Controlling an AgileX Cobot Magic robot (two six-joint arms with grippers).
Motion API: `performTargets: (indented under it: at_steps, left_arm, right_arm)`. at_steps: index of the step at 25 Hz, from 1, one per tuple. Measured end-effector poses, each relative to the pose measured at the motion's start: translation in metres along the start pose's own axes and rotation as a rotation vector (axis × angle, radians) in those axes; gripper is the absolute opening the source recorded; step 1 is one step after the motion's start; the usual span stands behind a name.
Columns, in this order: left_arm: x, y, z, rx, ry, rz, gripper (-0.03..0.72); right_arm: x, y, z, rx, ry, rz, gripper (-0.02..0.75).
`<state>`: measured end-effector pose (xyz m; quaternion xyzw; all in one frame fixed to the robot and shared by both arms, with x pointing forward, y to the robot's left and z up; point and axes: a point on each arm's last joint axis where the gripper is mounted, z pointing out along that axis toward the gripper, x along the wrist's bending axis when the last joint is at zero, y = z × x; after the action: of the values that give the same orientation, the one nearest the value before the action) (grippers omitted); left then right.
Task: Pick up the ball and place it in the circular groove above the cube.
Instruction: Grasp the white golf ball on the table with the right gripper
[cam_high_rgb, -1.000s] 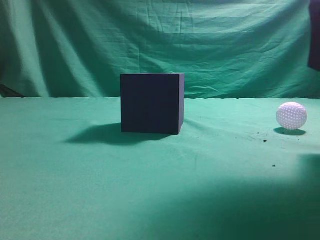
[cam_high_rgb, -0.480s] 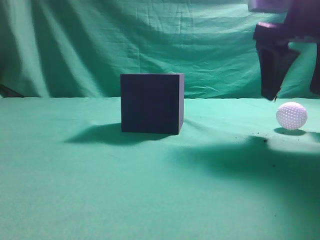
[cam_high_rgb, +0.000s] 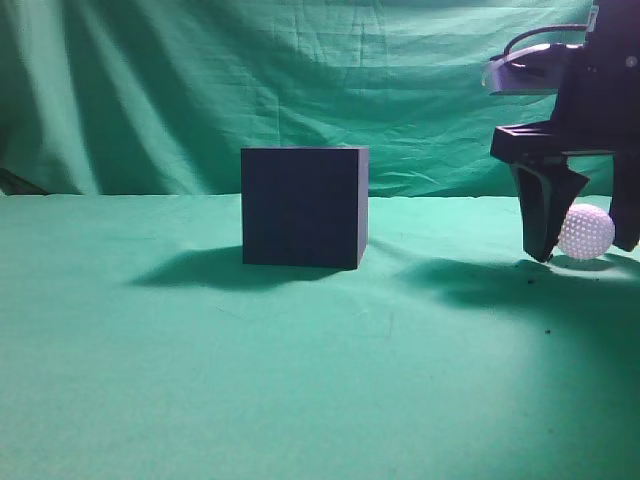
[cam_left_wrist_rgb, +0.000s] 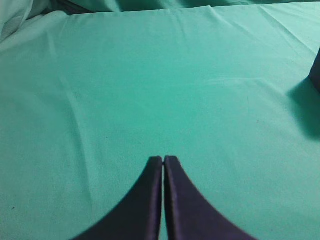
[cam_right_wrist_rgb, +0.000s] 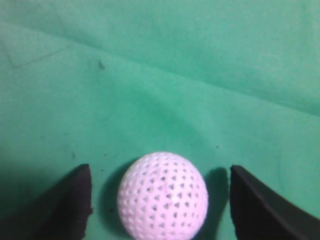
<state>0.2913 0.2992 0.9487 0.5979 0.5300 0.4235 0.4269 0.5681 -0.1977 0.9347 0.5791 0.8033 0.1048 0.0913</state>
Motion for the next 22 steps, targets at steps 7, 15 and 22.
performTargets:
  at_steps: [7, 15, 22]
  left_arm:
    - [0.000, 0.000, 0.000, 0.000, 0.000, 0.000, 0.000]
    - [0.000, 0.000, 0.000, 0.000, 0.000, 0.000, 0.000]
    - [0.000, 0.000, 0.000, 0.000, 0.000, 0.000, 0.000]
  right_arm:
    - [0.000, 0.003, 0.001, 0.008, 0.000, 0.025, 0.309]
    - [0.006, 0.036, -0.038, 0.018, 0.000, 0.000, 0.314]
    - [0.078, 0.059, -0.090, -0.101, 0.101, -0.173, 0.314]
